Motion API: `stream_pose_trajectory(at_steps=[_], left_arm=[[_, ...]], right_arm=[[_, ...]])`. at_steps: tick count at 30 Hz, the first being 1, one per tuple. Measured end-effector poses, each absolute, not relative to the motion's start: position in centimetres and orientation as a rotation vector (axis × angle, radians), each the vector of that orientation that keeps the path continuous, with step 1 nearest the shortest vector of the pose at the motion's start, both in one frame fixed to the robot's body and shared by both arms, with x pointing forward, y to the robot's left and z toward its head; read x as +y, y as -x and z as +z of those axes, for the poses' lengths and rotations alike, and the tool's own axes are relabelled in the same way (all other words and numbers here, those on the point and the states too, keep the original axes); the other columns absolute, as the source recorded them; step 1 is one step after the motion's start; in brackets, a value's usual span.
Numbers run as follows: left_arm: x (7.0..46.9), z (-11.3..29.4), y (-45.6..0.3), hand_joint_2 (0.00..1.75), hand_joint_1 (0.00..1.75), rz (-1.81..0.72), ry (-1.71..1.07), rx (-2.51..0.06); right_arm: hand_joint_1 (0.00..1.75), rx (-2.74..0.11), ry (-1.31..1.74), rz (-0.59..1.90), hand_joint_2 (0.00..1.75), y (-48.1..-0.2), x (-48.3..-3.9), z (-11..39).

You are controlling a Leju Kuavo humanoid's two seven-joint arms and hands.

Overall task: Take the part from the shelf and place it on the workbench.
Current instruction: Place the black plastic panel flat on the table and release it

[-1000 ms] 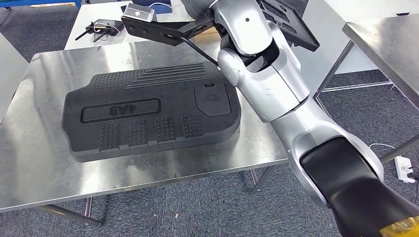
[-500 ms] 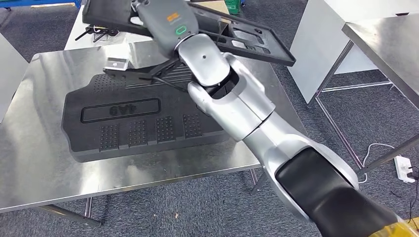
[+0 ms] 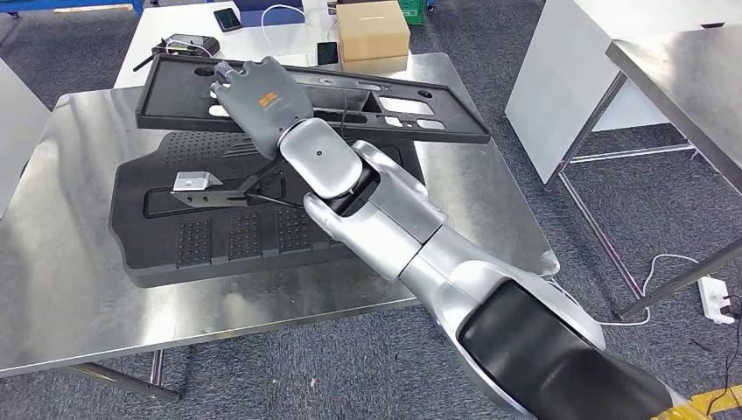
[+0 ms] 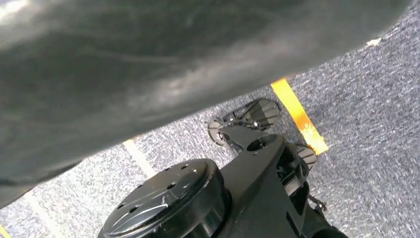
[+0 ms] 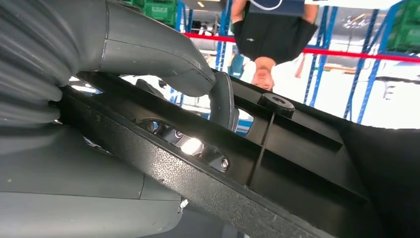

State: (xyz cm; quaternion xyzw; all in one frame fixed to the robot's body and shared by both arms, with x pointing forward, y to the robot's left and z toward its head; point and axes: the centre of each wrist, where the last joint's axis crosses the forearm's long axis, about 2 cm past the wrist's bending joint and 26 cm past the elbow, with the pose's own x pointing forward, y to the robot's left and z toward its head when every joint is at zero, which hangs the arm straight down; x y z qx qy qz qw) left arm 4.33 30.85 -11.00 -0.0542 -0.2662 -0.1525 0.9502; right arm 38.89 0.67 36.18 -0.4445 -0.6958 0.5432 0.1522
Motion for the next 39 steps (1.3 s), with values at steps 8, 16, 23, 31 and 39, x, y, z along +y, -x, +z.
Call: stream_pose_trajectory(at_steps=[8,16,23,31,39], left_arm=[[30.8,-10.9,-5.3,0.0,0.0,-0.312,0.135,-0.546],[30.8,-10.8,-5.8,0.0,0.0,-0.311,0.136,-0.552],[31.2,-10.8,-5.8,0.0,0.0,-0.322,0.131,-0.546],[31.4,-10.8,-5.8,0.0,0.0,-0.325,0.127,-0.543],[31.5,-10.8,-5.8,0.0,0.0,-0.321,0.127,-0.537]], right_arm=[[1.75,-1.952,1.18,1.657,1.75,-37.8,1.8,33.2],[1.75,-1.868,1.164,1.711,1.75,-38.3,1.5,31.8],[1.75,-1.775,1.16,1.777,1.75,-39.0,0.8,30.1],[1.75,-1.727,1.161,1.821,1.75,-39.0,0.8,29.3],[1.75,-1.699,1.161,1.848,1.75,-39.0,0.8,28.8]])
